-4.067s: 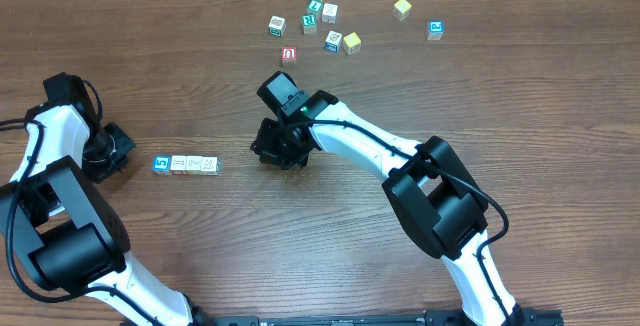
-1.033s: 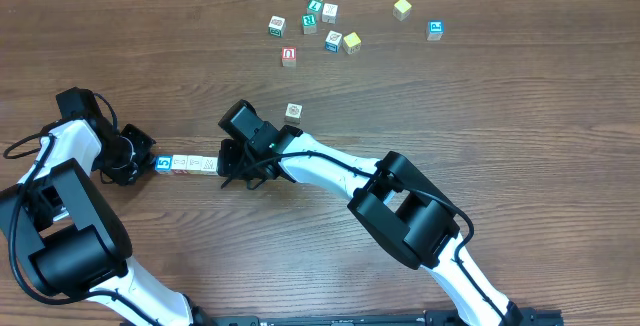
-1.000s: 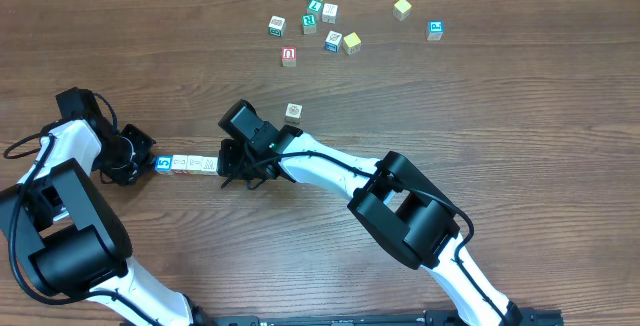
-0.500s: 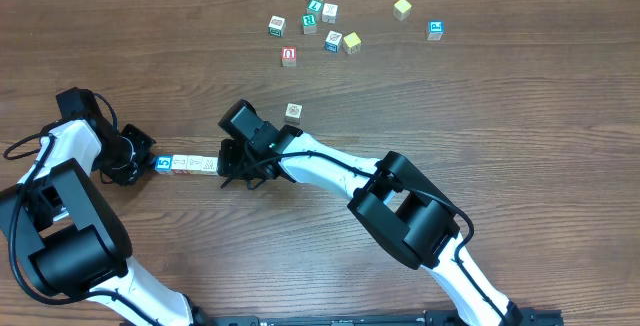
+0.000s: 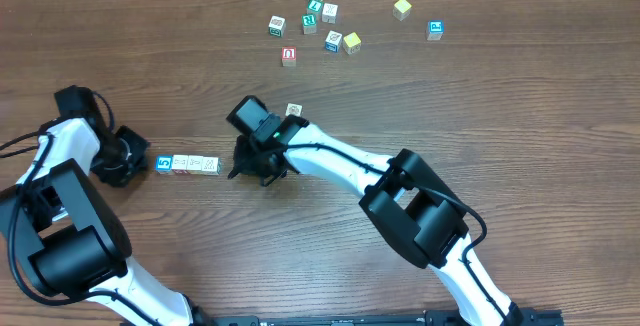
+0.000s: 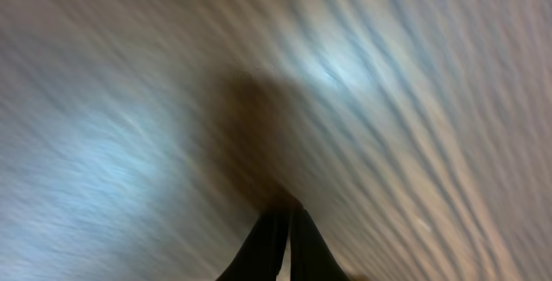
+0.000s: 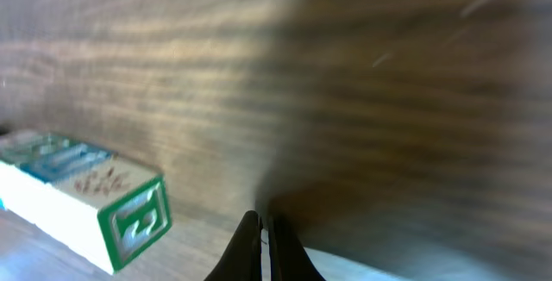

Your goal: Form a horizontal line

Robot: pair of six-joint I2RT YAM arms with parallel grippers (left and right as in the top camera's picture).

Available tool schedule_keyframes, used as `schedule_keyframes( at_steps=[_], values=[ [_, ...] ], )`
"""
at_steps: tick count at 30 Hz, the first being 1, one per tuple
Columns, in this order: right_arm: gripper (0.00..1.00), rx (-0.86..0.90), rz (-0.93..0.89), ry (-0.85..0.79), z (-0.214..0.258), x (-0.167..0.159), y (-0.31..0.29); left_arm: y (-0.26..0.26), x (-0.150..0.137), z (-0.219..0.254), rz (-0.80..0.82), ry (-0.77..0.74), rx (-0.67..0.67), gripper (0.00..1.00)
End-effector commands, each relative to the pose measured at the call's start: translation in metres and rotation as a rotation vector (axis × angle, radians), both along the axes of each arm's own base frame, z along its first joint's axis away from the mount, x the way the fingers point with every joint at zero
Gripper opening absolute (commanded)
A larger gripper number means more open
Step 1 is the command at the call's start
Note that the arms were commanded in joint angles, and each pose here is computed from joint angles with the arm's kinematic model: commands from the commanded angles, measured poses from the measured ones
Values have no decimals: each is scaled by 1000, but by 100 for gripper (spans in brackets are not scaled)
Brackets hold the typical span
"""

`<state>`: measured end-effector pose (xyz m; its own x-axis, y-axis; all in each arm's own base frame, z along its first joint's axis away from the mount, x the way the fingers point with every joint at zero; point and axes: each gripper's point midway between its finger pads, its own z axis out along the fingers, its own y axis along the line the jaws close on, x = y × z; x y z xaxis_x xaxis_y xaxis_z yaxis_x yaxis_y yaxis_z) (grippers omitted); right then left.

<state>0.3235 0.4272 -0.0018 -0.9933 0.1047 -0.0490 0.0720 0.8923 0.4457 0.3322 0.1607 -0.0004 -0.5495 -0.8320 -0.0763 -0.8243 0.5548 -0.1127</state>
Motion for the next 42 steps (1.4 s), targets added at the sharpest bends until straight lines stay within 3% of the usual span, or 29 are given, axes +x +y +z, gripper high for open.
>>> schedule_keyframes(
  at_steps=[1,6,11,14,20,24,38,42],
  values=[
    [4,-121,-73,54,-37,13,-46,38,2,10,69,17,83,4],
    [4,-97,-114,162,-31,21,-67,9,68,63,-177,-219,-34,4],
    [4,-133,-144,274,-33,11,-93,-46,118,100,-404,-349,-31,4],
    [4,-143,-137,280,-34,10,-96,-89,134,102,-562,-365,9,4],
    [4,-143,-121,274,-34,10,-96,-126,122,87,-644,-192,170,5],
    [4,-143,-103,268,-34,10,-96,-120,107,74,-652,-96,253,4],
    [4,-143,-104,267,-34,10,-96,-104,57,20,-626,45,210,4],
    [4,-143,-104,267,-34,10,-96,-99,54,18,-622,63,234,4]
  ],
)
